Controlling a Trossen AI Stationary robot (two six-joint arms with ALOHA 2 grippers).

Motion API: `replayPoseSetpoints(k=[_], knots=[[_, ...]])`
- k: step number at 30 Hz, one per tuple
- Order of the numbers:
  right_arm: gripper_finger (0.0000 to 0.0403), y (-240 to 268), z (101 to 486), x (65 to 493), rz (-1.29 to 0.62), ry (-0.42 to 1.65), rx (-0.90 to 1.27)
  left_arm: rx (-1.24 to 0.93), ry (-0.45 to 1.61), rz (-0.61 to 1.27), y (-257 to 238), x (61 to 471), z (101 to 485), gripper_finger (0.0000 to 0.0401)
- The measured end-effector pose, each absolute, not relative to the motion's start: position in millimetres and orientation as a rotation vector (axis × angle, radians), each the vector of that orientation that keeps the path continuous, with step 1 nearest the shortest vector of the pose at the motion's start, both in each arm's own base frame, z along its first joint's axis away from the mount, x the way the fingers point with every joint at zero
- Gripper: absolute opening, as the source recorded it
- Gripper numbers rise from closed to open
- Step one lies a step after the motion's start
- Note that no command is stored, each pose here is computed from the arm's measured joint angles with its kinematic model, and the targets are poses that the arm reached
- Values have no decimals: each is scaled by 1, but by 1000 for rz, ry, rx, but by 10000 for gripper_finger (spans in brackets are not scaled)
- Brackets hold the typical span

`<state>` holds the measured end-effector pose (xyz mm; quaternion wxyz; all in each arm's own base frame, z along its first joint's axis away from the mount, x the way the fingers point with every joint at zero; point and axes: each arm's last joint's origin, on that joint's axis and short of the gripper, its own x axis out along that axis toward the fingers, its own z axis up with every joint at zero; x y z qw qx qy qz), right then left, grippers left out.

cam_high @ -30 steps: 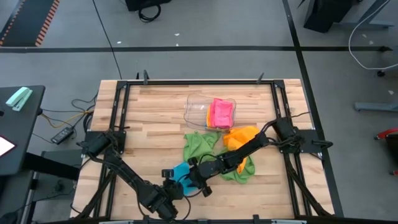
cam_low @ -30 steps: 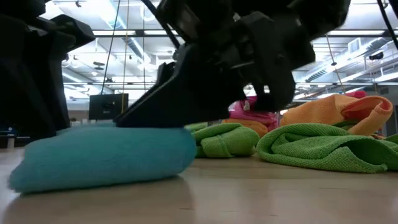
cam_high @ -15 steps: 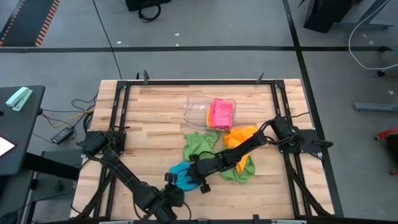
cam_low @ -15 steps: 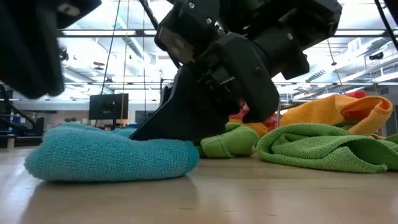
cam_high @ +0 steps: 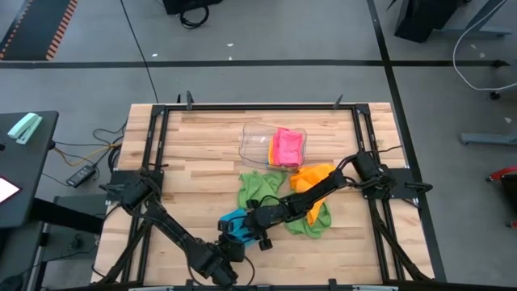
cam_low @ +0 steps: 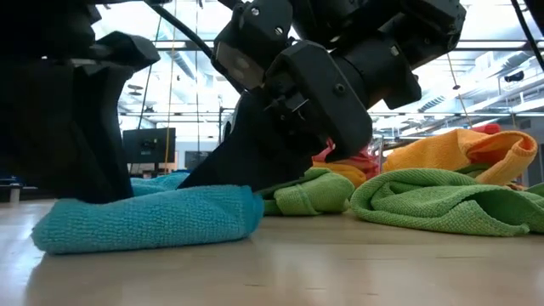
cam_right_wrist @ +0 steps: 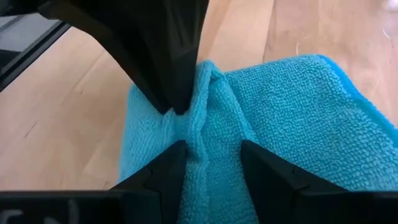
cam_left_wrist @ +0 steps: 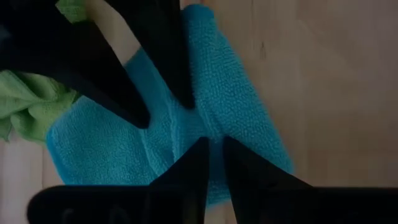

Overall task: Fold microfiber towels
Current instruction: Fold the blue microfiber cloth

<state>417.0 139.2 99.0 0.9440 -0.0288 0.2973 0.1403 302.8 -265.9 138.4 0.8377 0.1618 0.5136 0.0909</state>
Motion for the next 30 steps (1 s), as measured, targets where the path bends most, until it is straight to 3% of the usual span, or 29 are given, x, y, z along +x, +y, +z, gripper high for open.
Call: replayPoseSetpoints(k=[9, 16, 21, 30], knots=[[165, 138, 127, 414, 319, 557, -129, 331, 1097, 190, -271, 298, 136, 59], [171, 162, 136, 403, 480, 514, -312, 339, 1110, 190, -270, 297, 136, 51], [210, 182, 134, 393, 558, 488, -480, 349, 1118, 195, -269, 296, 136, 54], [287, 183, 123, 395, 533, 454, -763, 360, 1110, 205, -268, 296, 136, 51]])
